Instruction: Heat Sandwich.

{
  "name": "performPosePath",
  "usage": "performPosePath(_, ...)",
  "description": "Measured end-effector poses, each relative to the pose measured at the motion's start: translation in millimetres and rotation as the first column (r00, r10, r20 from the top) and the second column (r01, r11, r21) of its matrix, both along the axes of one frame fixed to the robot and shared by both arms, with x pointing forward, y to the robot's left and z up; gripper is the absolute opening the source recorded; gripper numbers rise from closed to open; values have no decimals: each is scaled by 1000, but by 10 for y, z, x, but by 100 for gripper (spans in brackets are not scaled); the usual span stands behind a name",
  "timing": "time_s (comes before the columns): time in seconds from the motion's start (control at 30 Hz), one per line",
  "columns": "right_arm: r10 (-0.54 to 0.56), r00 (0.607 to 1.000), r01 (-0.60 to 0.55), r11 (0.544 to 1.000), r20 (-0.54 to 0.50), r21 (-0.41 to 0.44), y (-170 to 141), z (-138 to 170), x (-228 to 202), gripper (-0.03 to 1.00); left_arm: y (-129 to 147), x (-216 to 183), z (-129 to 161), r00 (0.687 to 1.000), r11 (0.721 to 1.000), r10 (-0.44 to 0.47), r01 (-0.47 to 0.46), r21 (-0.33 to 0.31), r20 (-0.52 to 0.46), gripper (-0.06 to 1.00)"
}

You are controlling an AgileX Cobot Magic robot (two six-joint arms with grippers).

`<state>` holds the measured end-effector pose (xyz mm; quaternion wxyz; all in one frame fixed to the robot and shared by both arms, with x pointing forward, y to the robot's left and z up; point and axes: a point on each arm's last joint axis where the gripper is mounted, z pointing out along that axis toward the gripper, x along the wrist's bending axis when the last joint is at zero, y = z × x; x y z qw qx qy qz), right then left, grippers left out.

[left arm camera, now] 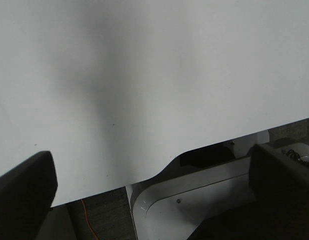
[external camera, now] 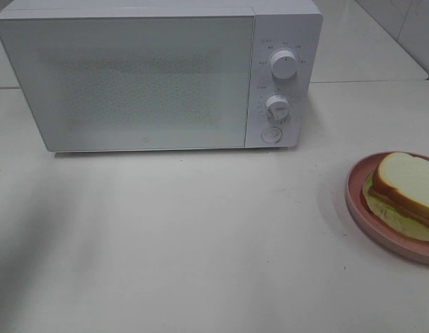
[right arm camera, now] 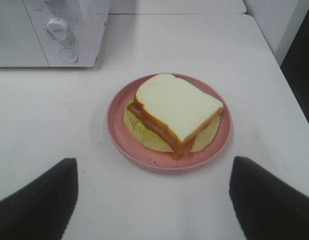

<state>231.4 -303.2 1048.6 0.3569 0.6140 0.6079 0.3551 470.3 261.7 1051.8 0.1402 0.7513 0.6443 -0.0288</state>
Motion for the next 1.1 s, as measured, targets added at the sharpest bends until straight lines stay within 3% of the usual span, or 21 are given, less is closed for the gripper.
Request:
performPosePath(0.27, 0, 1000, 0, 1000, 0, 0, 0, 0, 0, 76, 368, -184, 226, 983, 985, 172, -173, 21, 62, 97)
performPosePath(0.53, 0, 1000, 0, 1000, 0, 0, 0, 0, 0, 76, 400, -496, 273, 973, 977, 199, -207, 58, 116, 97)
performPosePath(0.67, 0, 1000, 0, 1000, 0, 0, 0, 0, 0, 76, 413, -835, 205, 965, 970, 209, -226, 93, 161, 97)
performPosePath(0.83, 0, 1000, 0, 1000, 0, 0, 0, 0, 0, 76, 401, -1016, 221, 954, 969, 209, -232, 89, 213, 97)
performPosePath(1.1, 0, 1000, 0, 1000, 0, 0, 0, 0, 0, 76, 363, -1516, 280, 896, 967, 204, -247, 61, 395, 97)
